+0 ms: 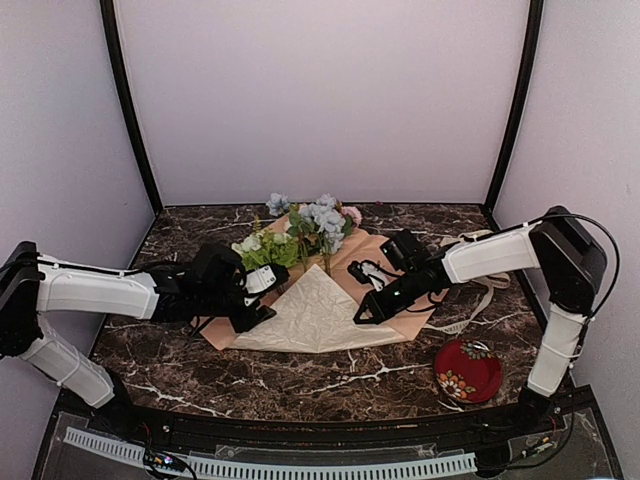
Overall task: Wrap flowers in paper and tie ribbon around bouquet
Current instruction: Fold the bottom corner of the flattened wrapping paper at the center of the board, then press the fold line of the 1/4-folded wrapping paper.
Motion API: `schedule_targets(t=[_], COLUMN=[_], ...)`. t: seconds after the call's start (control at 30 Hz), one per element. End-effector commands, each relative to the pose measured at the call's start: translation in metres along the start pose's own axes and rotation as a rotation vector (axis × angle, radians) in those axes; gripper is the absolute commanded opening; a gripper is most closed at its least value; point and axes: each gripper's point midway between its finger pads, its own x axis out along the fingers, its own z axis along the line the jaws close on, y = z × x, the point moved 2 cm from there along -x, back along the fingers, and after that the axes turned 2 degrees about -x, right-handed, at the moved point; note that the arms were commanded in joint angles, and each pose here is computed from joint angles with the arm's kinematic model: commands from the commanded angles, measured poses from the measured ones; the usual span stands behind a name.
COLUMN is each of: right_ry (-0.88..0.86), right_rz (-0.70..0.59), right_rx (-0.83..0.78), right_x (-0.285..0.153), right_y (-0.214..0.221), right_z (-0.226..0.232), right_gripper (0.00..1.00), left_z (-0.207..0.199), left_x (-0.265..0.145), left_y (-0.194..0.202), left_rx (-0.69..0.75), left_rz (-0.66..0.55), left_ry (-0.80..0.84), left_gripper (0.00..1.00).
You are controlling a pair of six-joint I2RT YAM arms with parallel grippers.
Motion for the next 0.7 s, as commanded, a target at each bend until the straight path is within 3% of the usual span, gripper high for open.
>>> schedule_targets(t=[0.0,0.1,0.2,0.37,0.53,0.67], right_ry=[0.021,0.036,0.039,0.042,0.063,0.092], right_rz=[-0.004,-0.001,0.012,0.023,0.029,0.017], right_rx=[0.030,0.041,0.058,0.060,0.055,0.066], right_x=[0.001,0.002,0.005,0.005,0.001,-0.010], right_y=[-0.009,-0.010,-0.008,-0.004,-0.004,-0.008], right_z=[-0.005,-0.007,-0.009,-0.010,-0.011,-0.010], right_gripper=[0.00,0.00,0.00,0.00,0.00,0.11], left_z=[-0.009,-0.035,-0.047,-0.037,-0.051,-0.060], left_x=[-0.029,-0.024,-0.009,0.026,0.043,0.040], left_y=[-0.035,-0.034,-0.023,0.016,0.051,0.062], left_rx=[0.068,0.154,0.150,0.180,0.164,0.114], left_rz=[-0.090,-0.078,-0.025,0.184,0.333,0.378], left_ry=[-0.045,0.007,0.062,-0.028,0.048,0.093], left_gripper=[0.49,0.44,0.38,0.30,0.28,0.28])
